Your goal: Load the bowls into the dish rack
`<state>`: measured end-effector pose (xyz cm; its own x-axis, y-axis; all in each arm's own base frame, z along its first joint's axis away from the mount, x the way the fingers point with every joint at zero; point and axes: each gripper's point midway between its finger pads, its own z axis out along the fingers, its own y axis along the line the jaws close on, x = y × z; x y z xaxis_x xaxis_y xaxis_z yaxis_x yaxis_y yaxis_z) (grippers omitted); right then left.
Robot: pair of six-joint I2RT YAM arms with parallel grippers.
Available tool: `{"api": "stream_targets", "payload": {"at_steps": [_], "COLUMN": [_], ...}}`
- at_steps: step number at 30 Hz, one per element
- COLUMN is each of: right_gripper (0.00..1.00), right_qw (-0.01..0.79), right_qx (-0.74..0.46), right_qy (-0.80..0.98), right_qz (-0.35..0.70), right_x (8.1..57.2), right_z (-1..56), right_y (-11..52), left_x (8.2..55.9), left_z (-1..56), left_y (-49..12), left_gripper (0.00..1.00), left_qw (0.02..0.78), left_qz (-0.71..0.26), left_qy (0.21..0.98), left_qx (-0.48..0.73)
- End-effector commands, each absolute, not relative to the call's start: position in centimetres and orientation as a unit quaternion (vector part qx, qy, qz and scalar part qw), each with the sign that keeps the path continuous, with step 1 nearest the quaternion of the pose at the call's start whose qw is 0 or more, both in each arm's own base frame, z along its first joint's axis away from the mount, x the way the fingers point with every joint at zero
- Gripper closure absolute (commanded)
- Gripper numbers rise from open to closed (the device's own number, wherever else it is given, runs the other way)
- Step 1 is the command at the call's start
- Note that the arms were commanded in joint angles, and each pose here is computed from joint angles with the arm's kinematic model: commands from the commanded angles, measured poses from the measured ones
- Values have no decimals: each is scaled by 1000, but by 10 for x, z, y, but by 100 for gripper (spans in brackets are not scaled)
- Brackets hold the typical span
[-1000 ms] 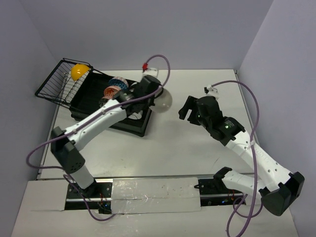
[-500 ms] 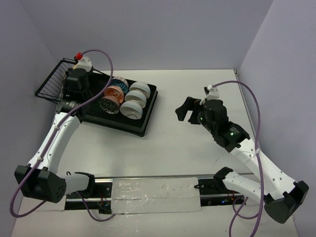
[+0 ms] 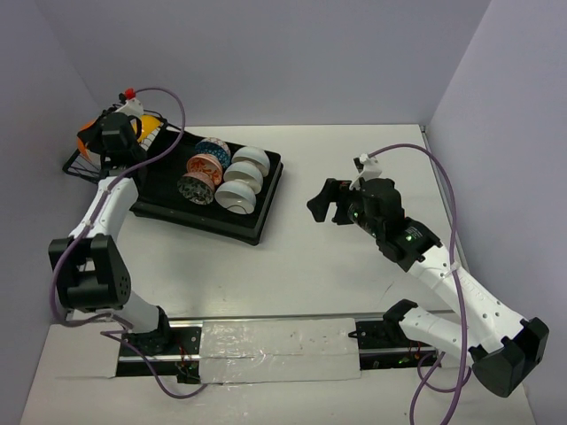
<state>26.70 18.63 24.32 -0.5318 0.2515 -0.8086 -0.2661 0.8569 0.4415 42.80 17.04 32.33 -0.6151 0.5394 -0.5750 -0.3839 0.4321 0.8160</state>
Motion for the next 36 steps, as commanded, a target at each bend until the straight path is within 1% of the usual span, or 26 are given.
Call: {"api": "stream_targets", "payload": {"at_steps": [1,2,6,10,15,17,19,24,32,36], "right_gripper": [3,4,4,4,4,4,4,4,4,5], "right_qw": [516,516,516,522,527,529,529,533,539,543], "right_qx": [-24,-28,-35,-28,-27,-27,-31,-31,-29,-27], "right_qy": [815,814,814,814,812,811,810,806,802,798], "right_qz": [263,265,266,252,249,249,250,255,256,258], "right_x": [276,276,275,277,276,276,275,272,268,266], "right_z": [260,261,259,257,258,257,258,260,261,264], "right_y": [186,187,188,182,180,179,180,179,175,173], "left_x": [443,447,453,452,438,432,430,426,428,427], "left_z": [341,329,310,297,269,262,257,244,228,227], "left_y": [173,176,181,178,171,169,167,158,133,127], "left_gripper": [100,100,100,100,100,98,94,91,90,89], "left_qw": [450,434,404,400,392,388,388,375,362,371], "left_qz": [573,579,594,589,572,566,557,544,529,518], "left_qy": [682,686,691,696,711,717,726,743,758,764], "left_qx": [72,77,83,93,114,118,110,105,117,101]}}
